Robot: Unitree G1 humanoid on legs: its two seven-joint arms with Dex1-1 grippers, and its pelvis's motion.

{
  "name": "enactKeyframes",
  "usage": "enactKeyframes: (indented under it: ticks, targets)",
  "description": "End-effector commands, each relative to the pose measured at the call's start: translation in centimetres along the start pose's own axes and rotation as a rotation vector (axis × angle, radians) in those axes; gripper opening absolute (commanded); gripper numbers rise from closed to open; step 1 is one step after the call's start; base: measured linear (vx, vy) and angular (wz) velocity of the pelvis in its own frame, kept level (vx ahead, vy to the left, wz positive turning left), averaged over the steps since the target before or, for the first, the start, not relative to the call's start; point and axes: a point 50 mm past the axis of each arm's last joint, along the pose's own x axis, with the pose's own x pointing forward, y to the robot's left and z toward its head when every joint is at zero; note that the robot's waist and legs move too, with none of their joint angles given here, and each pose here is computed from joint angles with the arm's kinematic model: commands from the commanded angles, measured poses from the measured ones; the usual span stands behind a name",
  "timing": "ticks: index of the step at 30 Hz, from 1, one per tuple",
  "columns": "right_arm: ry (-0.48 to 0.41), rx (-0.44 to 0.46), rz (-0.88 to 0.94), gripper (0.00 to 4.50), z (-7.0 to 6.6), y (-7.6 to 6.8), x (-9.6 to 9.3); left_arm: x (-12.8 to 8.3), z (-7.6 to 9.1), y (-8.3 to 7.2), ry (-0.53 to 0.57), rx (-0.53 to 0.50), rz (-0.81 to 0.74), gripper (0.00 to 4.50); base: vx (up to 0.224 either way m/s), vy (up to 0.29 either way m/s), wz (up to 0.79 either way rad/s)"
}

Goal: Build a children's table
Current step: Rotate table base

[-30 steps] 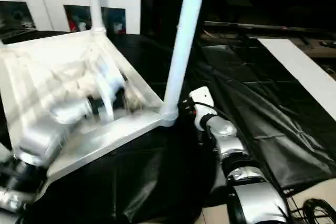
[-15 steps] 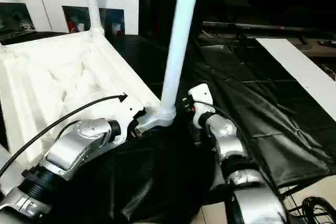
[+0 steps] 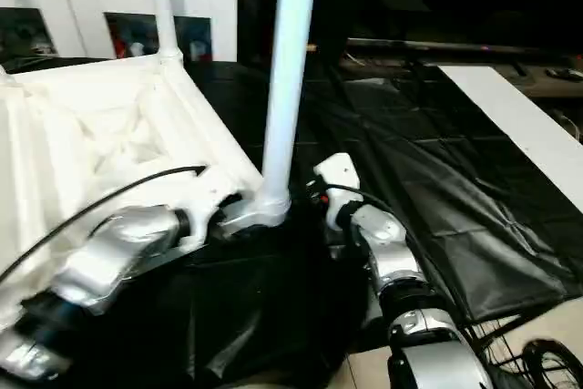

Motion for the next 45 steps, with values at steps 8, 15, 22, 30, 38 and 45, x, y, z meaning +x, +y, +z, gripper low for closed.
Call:
enactKeyframes:
  ticks: [8, 15, 22, 30, 38, 45]
  targets:
    - [0.049, -0.042, 0.102, 3.05, -0.3, -0.2, -0.8, -1.2, -0.8, 0.3, 0.045, -0.035, -0.056, 3.32, 0.000, 0.000, 0.00]
    - [0.045, -0.058, 0.172, 3.05, -0.4, 1.0, -1.0, -2.0, -1.3, 0.4, 0.140, 0.091, -0.059, 2.83, 0.000, 0.000, 0.00]
    - [0.041, -0.058, 0.227, 3.05, -0.5, 1.8, -1.1, -2.1, -1.0, 0.4, 0.158, 0.122, -0.073, 2.21, 0.000, 0.000, 0.00]
    - [0.043, -0.062, 0.243, 3.05, -0.7, 2.2, -1.7, -3.7, -1.0, 0.9, 0.202, 0.146, -0.115, 1.71, 0.000, 0.000, 0.00]
    - [0.063, -0.080, 0.236, 3.05, -1.0, 1.9, -2.2, -5.0, -1.2, 1.2, 0.245, 0.163, -0.136, 0.98, 0.000, 0.000, 0.00]
    - [0.078, -0.099, 0.236, 3.05, -1.0, 1.6, -2.4, -6.0, -2.0, 1.2, 0.272, 0.152, -0.128, 0.45, 0.000, 0.000, 0.00]
